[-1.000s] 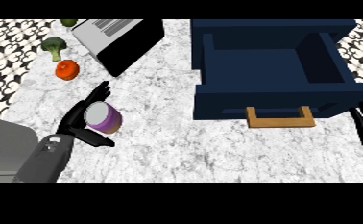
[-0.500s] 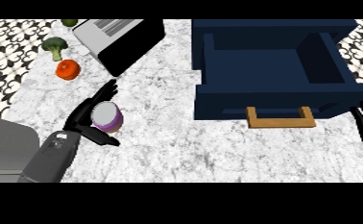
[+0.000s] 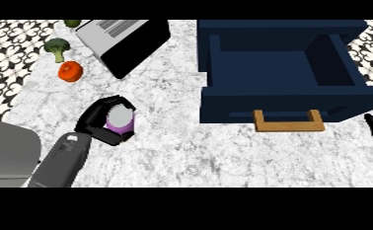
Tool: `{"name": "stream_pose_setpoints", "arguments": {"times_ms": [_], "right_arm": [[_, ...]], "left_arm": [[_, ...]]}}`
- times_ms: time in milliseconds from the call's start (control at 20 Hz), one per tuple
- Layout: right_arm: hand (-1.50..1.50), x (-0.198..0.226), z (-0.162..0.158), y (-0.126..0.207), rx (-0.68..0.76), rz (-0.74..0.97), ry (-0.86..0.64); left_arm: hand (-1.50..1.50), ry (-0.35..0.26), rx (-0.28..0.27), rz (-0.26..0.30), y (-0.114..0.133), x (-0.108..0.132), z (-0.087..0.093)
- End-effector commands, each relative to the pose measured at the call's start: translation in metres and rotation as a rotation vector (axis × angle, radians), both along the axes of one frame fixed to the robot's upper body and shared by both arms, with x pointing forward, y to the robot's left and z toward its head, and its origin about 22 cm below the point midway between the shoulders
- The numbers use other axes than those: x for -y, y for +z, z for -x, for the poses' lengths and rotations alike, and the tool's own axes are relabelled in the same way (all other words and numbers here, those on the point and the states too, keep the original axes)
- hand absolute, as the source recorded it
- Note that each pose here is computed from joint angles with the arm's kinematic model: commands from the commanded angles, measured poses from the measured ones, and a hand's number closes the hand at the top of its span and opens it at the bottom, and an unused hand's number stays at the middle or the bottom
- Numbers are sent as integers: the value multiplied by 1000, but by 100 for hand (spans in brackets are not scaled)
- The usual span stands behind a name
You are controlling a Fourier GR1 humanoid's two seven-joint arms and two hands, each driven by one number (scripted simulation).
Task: Pick up the can, place it into the drawer and close the drawer
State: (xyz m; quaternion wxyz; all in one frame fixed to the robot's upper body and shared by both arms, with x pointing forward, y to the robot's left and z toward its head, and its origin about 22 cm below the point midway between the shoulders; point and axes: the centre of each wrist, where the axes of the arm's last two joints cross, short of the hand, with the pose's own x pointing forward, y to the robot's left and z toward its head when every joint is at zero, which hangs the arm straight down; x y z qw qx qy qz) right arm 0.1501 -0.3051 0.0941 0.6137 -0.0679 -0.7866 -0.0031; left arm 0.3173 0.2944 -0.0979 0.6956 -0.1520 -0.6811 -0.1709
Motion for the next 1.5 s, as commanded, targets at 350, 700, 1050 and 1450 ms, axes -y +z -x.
{"name": "stream_pose_setpoints", "arguments": {"times_ms": [350, 700, 1050, 1450], "right_arm": [[-150, -5, 0, -5, -12, -8, -17], [-150, -1, 23, 0, -1, 4, -22], [-150, -9, 7, 1, 15, 0, -38], [-150, 11, 16, 2, 13, -4, -48]], "left_arm": [[150, 114, 45, 104, 9, 22, 3], [150, 539, 124, 137, 45, 35, -18], [150, 461, 205, 82, 97, 71, -6], [150, 393, 218, 72, 182, 132, -15]]}}
